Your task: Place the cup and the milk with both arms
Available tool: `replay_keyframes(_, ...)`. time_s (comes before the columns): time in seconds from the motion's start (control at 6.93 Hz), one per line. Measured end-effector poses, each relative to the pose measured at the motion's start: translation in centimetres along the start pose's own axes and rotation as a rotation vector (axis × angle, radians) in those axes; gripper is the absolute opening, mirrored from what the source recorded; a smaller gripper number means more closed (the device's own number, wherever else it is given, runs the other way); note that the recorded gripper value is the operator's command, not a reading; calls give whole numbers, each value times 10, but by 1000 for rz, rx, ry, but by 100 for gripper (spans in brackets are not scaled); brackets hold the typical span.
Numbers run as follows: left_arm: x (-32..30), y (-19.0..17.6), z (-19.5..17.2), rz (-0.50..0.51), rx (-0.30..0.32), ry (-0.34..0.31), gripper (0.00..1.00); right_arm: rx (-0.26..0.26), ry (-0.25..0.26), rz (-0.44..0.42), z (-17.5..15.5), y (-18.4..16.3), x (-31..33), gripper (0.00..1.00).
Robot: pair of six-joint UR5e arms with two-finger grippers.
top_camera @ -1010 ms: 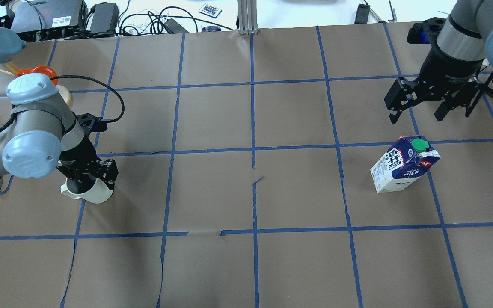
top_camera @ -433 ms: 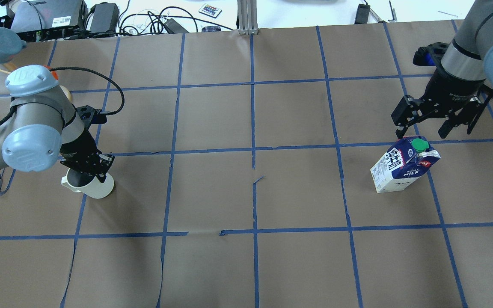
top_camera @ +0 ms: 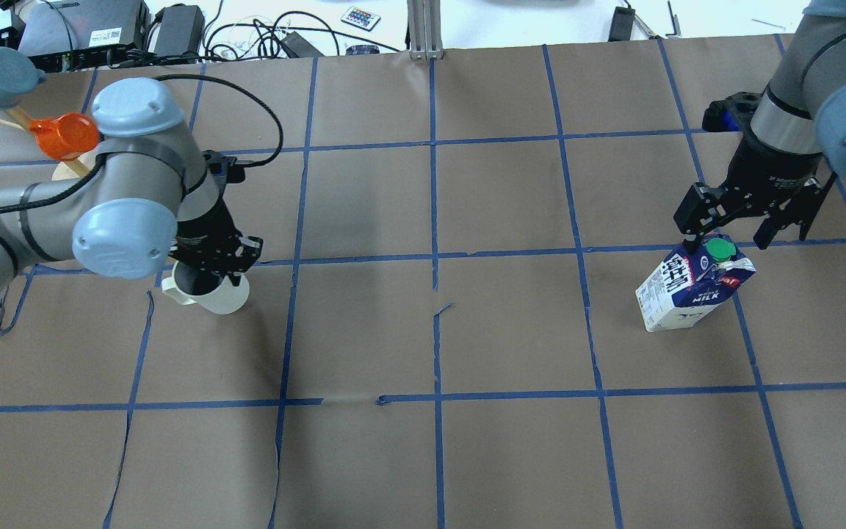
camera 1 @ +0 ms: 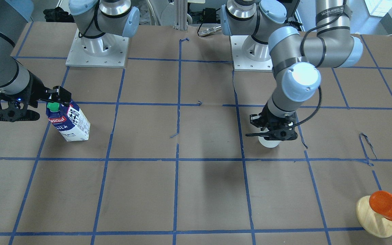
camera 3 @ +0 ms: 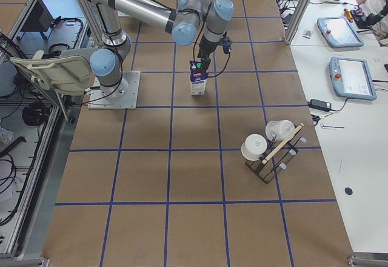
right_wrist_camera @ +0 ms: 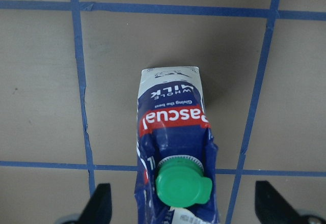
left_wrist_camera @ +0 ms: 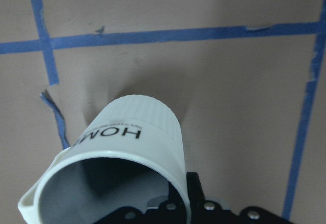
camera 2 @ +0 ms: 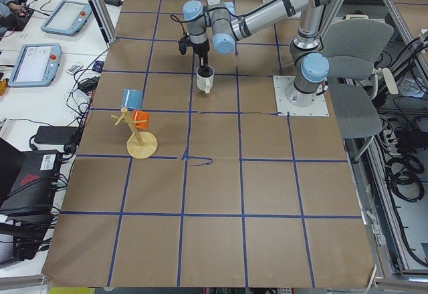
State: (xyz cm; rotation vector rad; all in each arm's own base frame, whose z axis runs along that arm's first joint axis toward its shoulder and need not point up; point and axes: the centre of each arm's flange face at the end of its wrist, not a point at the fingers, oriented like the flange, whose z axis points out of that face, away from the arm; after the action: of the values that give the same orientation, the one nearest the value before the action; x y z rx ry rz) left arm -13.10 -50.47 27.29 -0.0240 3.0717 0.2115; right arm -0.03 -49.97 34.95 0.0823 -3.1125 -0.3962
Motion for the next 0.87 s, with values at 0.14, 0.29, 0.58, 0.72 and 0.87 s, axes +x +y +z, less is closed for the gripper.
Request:
replay_keyframes(0.14, 55, 9, -7, -48, 17, 23, 0, 11, 4, -1, 1, -1, 0, 100)
replay_keyframes(0.29, 106, 21, -13, -77, 29, 51, 0, 23, 7, -13, 1, -4, 1, 97)
replay_keyframes(0.58, 196, 32, -31, -92, 49, 109, 0, 23, 9, -61, 8, -12, 3, 95)
replay_keyframes(0.72, 225, 32, -33, -82, 38, 144, 0, 21, 7, -70, 10, -14, 3, 92)
replay_keyframes(0.87, 244, 33, -23, -64, 19, 147, 0, 21, 5, -71, 11, -14, 3, 88)
